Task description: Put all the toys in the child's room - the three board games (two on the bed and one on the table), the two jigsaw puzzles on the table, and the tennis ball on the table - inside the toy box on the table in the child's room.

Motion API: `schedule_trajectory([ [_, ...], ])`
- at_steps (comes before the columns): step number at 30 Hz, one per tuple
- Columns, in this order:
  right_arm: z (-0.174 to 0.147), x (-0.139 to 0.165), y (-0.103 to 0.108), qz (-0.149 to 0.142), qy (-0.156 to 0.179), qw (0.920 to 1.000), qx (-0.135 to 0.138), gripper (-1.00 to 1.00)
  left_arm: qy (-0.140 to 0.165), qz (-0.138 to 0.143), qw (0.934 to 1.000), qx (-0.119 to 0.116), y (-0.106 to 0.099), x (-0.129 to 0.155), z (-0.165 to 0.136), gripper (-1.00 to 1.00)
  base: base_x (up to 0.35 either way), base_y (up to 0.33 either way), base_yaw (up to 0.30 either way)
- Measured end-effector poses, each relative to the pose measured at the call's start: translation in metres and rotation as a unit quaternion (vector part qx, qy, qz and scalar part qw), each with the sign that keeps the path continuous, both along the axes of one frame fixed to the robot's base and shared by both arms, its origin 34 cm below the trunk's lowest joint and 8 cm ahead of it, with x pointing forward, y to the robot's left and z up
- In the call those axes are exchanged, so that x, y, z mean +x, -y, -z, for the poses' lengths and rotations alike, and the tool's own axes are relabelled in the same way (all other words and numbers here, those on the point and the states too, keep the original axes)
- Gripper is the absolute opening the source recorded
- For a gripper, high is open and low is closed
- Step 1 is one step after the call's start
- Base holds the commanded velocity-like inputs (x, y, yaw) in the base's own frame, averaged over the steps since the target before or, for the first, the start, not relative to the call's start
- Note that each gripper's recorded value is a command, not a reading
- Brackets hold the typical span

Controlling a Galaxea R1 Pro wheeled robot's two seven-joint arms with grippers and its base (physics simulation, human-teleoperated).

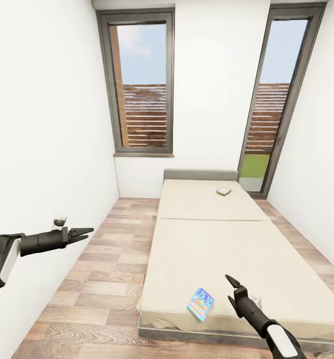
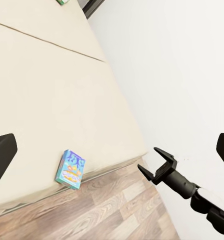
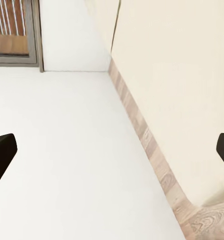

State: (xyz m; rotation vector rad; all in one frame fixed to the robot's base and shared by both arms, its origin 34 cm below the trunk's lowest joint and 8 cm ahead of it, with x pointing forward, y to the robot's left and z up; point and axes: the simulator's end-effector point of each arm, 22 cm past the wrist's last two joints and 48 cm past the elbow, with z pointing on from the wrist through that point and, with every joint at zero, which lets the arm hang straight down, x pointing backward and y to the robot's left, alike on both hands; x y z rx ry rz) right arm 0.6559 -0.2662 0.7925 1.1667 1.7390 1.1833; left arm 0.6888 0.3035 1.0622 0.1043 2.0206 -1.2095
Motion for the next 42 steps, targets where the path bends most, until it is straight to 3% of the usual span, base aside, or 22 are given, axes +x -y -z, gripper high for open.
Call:
schedule_trajectory([
  [12, 0.02, -0.003, 0.002, 0.01, -0.018, 0.9998, -0.006, 1.0, 0.001, 0.007, 0.9999, -0.009, 0.012, 0.001, 0.008, 1.0, 0.0, 0.0, 0.0],
  [34, 0.041, -0.001, -0.008, 0.009, -0.019, 0.9998, 0.001, 1.0, 0.004, 0.01, 0.9999, -0.011, 0.014, 0.002, 0.025, 1.0, 0.0, 0.0, 0.0],
  [38, 0.046, 0.0, -0.009, 0.009, -0.018, 0.9998, 0.003, 1.0, 0.013, 0.015, 0.9998, -0.007, 0.017, 0.001, 0.024, 1.0, 0.0, 0.0, 0.0],
  [42, 0.05, 0.0, -0.009, 0.011, -0.015, 0.9998, 0.007, 1.0, 0.033, 0.035, 0.9988, 0.005, 0.035, -0.002, 0.017, 1.0, 0.0, 0.0, 0.0],
])
